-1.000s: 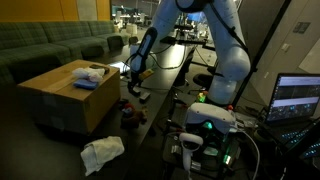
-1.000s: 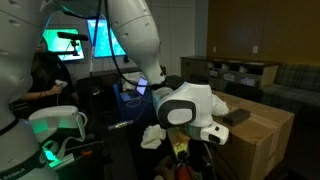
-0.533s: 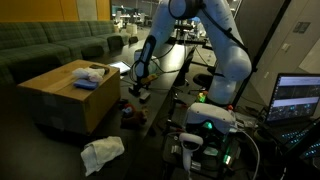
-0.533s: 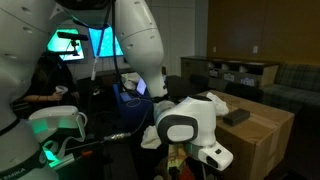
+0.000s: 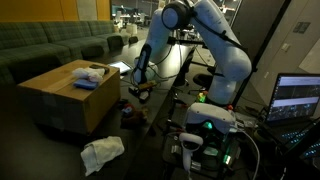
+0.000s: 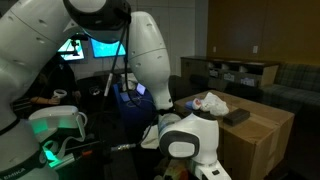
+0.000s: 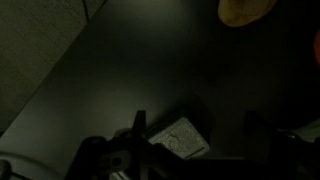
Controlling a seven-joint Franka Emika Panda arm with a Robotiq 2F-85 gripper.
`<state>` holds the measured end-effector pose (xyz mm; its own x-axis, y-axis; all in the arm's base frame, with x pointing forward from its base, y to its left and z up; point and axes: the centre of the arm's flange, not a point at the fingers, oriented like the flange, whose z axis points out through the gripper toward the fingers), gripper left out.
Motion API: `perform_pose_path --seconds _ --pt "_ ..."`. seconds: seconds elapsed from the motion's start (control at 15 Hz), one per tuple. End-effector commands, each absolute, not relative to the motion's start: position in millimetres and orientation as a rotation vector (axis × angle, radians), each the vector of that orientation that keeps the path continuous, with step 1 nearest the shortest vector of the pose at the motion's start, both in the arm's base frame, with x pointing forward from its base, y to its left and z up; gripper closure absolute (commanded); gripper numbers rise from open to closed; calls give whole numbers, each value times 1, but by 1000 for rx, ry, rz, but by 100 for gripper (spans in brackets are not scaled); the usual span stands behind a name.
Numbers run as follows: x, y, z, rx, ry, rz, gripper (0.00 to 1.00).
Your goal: Swap the things on the table with the things on the box
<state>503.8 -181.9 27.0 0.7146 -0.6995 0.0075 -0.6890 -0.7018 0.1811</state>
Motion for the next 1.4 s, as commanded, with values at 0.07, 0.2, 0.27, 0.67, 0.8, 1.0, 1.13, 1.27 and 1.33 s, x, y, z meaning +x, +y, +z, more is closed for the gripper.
perform_pose_path --seconds 0.07,0.2,0.27,0.67,0.8,1.0,1.13,1.27,1.33 --pt "521 -201 10 2643 -1372 -99 0" --pt "525 -210 7 2600 -1458 -96 0" --pt "527 -215 4 2578 -1491 -90 0" --pt "536 -252 0 2421 -1621 -18 0" --pt "538 -261 -3 2387 -1652 -7 0" --pt "542 -269 -10 2347 -1688 10 0" --pt "542 -273 -17 2330 -1706 13 0" --pt "541 -275 -25 2316 -1718 7 0" --pt "538 -277 -27 2310 -1720 2 0"
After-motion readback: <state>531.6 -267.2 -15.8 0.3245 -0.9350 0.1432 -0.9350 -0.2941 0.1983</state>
